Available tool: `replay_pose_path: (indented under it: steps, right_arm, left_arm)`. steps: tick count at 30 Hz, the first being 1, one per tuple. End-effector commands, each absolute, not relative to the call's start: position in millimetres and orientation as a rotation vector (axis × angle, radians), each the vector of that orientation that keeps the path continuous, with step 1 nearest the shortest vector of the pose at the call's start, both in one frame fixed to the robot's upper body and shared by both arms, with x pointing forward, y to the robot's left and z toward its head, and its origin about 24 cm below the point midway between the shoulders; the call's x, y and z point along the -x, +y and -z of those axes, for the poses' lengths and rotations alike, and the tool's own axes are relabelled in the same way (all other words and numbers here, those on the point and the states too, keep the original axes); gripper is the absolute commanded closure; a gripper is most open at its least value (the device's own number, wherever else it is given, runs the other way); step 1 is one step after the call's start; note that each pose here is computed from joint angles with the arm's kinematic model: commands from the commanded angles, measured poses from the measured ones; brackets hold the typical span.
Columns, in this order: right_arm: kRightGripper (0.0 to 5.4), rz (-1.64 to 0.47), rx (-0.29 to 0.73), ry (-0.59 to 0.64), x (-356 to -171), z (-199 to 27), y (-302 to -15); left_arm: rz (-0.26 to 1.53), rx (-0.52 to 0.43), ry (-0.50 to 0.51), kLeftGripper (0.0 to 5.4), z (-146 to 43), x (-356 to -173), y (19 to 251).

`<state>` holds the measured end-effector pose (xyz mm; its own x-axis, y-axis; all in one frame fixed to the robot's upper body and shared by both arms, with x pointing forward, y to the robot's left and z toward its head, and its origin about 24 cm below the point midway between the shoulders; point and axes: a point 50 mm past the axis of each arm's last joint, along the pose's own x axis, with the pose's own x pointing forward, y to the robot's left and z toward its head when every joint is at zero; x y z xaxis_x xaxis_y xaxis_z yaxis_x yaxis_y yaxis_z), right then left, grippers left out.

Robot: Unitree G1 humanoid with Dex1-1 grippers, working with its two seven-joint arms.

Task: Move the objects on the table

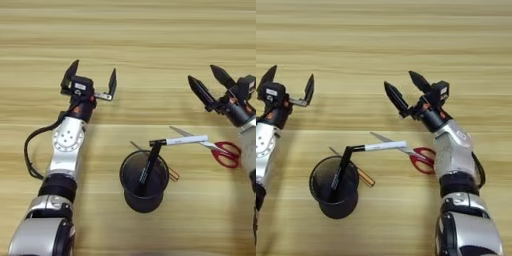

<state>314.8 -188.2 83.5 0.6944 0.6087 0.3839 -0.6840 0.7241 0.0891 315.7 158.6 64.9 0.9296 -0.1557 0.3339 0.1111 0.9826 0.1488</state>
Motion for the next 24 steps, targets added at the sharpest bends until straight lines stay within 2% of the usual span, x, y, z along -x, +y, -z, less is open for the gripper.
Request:
replay_pose_path:
  steps: [1, 5, 10, 17, 24]
  right_arm:
    - [0.0, -0.864, -0.14, -0.34, -298.4, -98.1, -194.1]
    - [0.0, -1.0, -0.068, -0.306, -281.5, -110.1, -200.6]
    - [0.0, -1.217, 0.002, -0.201, -256.3, -117.0, -210.8]
    - [0.0, -1.434, 0.125, 0.046, -232.6, -112.5, -225.8]
    - [0.0, -1.566, 0.253, 0.149, -216.4, -104.6, -212.9]
  left_arm:
    - [0.118, -0.133, -0.31, 0.01, -56.3, -304.8, 160.4]
    - [0.109, -0.115, -0.314, 0.01, -56.3, -296.9, 161.2]
    - [0.117, -0.07, -0.323, 0.01, -58.5, -293.6, 159.4]
    - [0.108, -0.004, -0.313, 0.01, -58.1, -294.9, 160.0]
    - [0.109, 0.005, -0.318, 0.01, -58.8, -295.5, 160.5]
